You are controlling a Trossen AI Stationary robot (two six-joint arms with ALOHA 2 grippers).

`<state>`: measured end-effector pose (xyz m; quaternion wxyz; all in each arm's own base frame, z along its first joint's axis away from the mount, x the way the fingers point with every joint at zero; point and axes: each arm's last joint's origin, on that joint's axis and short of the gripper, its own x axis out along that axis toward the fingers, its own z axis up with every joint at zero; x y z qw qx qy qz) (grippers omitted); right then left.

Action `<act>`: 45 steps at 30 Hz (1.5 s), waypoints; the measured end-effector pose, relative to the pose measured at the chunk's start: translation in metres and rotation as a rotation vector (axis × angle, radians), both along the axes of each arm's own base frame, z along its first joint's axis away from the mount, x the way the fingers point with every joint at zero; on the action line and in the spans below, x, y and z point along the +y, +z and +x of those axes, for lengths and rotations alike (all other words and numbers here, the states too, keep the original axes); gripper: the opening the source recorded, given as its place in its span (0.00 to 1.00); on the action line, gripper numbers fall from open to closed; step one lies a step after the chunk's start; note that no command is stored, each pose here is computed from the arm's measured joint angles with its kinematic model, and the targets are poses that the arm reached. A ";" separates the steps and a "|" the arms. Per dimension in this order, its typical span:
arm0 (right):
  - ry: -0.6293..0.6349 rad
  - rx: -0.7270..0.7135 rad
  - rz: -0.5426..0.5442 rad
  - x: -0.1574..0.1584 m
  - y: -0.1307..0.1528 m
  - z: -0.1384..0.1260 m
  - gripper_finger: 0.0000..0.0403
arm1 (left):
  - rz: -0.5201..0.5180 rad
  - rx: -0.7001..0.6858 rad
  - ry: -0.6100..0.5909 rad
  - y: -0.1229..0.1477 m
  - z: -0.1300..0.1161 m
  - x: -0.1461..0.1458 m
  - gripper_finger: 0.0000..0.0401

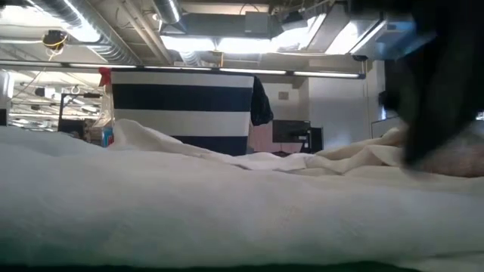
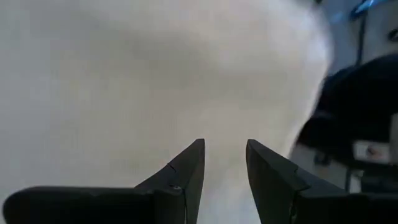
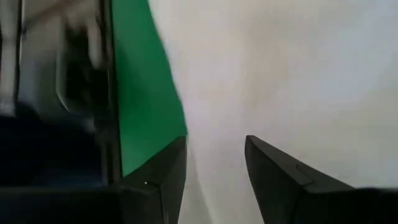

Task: Fold laundry
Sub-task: Fold the white polo shirt

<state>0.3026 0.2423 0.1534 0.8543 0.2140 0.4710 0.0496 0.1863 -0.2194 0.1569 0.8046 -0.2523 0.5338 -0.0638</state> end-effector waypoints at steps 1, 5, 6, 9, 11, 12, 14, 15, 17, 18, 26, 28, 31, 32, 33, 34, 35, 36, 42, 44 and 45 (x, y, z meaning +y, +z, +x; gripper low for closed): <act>0.029 0.029 0.018 0.002 -0.004 -0.001 0.41 | 0.009 0.037 -0.010 -0.007 -0.001 -0.001 0.28; 0.133 0.157 0.033 0.009 -0.013 -0.012 0.41 | 0.064 0.202 0.059 -0.030 -0.007 0.004 0.28; 0.166 0.181 0.042 0.010 -0.014 -0.015 0.41 | 0.069 0.245 0.110 -0.031 -0.009 0.007 0.28; 0.264 0.316 0.115 0.013 -0.009 -0.028 0.41 | 0.111 0.323 0.175 -0.028 -0.017 0.015 0.28; 0.302 0.379 0.164 0.015 -0.002 -0.032 0.41 | 0.106 0.303 0.180 -0.022 -0.019 0.017 0.28; 0.302 0.385 0.171 0.016 0.005 -0.033 0.41 | 0.108 0.287 0.195 -0.019 -0.019 0.018 0.28; 0.304 0.347 0.181 0.020 0.024 -0.031 0.41 | 0.117 0.239 0.225 -0.010 -0.018 0.022 0.28; 0.289 0.297 0.175 0.022 0.034 -0.026 0.41 | 0.106 0.198 0.240 -0.005 -0.016 0.022 0.27; 0.243 0.188 0.155 0.025 0.050 -0.019 0.41 | 0.080 0.128 0.254 0.005 -0.013 0.023 0.27; 0.230 0.146 0.144 0.029 0.054 -0.019 0.41 | 0.084 0.112 0.250 0.007 -0.013 0.023 0.27; 0.189 0.158 0.073 0.061 0.025 -0.037 0.41 | 0.143 0.048 0.201 0.007 -0.011 0.025 0.26; 0.146 0.163 0.002 0.060 0.012 -0.036 0.41 | 0.156 0.033 0.196 0.007 -0.010 0.025 0.26; 0.100 0.162 -0.062 0.059 -0.003 -0.033 0.41 | 0.183 0.000 0.215 0.007 -0.009 0.026 0.26; 0.089 0.168 -0.067 0.057 -0.008 -0.030 0.41 | 0.189 -0.005 0.218 0.007 -0.009 0.027 0.26; 0.085 0.175 -0.073 0.057 -0.012 -0.028 0.41 | 0.195 -0.005 0.219 0.007 -0.009 0.027 0.26; 0.089 0.182 -0.072 0.058 -0.015 -0.027 0.41 | 0.204 -0.002 0.221 0.006 -0.010 0.028 0.26; 0.099 0.189 -0.074 0.059 -0.018 -0.028 0.40 | 0.212 -0.001 0.224 0.006 -0.010 0.029 0.26; 0.103 0.195 -0.076 0.059 -0.019 -0.028 0.38 | 0.218 0.001 0.224 0.006 -0.010 0.029 0.26; 0.129 0.235 -0.026 0.055 -0.012 -0.026 0.06 | 0.272 0.035 0.239 0.004 -0.011 0.036 0.26; 0.164 0.248 -0.001 0.055 -0.002 -0.028 0.03 | 0.282 0.042 0.240 0.004 -0.011 0.037 0.26; 0.187 0.243 0.020 0.055 0.006 -0.028 0.04 | 0.288 0.046 0.242 0.004 -0.011 0.038 0.26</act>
